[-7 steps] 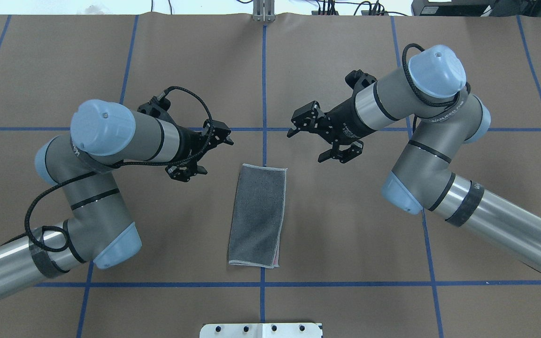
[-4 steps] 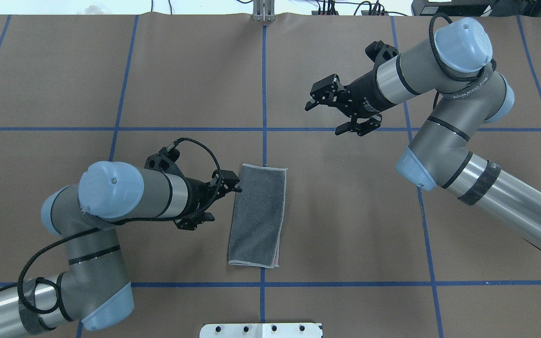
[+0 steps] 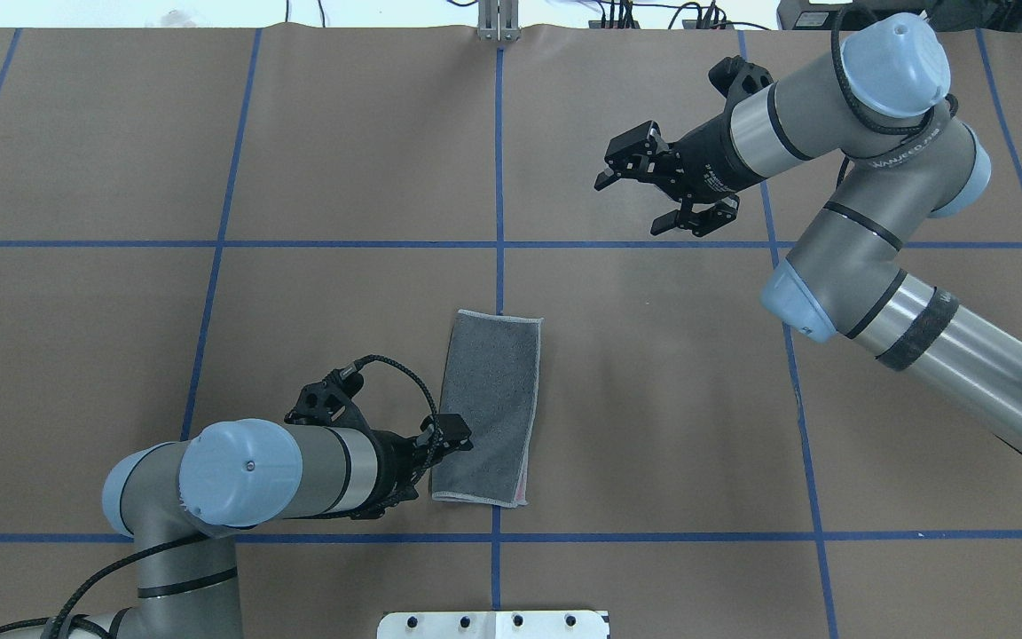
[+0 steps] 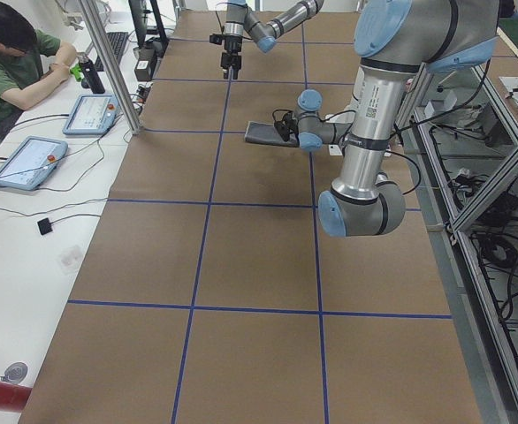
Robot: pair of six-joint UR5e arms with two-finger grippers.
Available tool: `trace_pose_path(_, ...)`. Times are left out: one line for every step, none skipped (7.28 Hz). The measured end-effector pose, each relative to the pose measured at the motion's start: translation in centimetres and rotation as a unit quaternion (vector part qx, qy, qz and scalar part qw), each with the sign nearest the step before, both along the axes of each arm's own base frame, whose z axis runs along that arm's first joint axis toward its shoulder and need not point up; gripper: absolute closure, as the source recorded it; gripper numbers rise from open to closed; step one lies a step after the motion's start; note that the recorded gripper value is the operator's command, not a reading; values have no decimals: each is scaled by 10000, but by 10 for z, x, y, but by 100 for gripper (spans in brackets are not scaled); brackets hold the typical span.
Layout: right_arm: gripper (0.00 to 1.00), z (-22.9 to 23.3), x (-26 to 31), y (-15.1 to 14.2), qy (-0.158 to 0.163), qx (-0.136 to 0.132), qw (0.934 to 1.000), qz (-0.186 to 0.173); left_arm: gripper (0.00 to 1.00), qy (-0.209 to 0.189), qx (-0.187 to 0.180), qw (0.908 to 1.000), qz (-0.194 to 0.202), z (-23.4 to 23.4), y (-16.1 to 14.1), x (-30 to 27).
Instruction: Fold towel twice with both arms
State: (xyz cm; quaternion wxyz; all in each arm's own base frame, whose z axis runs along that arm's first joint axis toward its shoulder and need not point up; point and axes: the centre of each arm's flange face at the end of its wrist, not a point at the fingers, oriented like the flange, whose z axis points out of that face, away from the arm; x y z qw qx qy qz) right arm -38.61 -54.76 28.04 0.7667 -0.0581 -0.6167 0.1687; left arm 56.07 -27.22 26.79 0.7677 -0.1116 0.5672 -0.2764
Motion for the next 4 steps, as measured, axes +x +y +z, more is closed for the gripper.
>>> trace_pose_path(0,1,0,0,3,-1,10000,0,14,-20,-2,10000,16,2,3,2)
trace_pose_path(0,1,0,0,4,-2,10000,-1,20,-37,-6,10000,23,3,3,3)
trace_pose_path(0,2,0,1,5,-5,10000,-5,21,-48,-8,10000,30,4,4,5)
trace_pose_path(0,3,1,1,8,-9,10000,-5,21,-53,-9,10000,37,4,5,6)
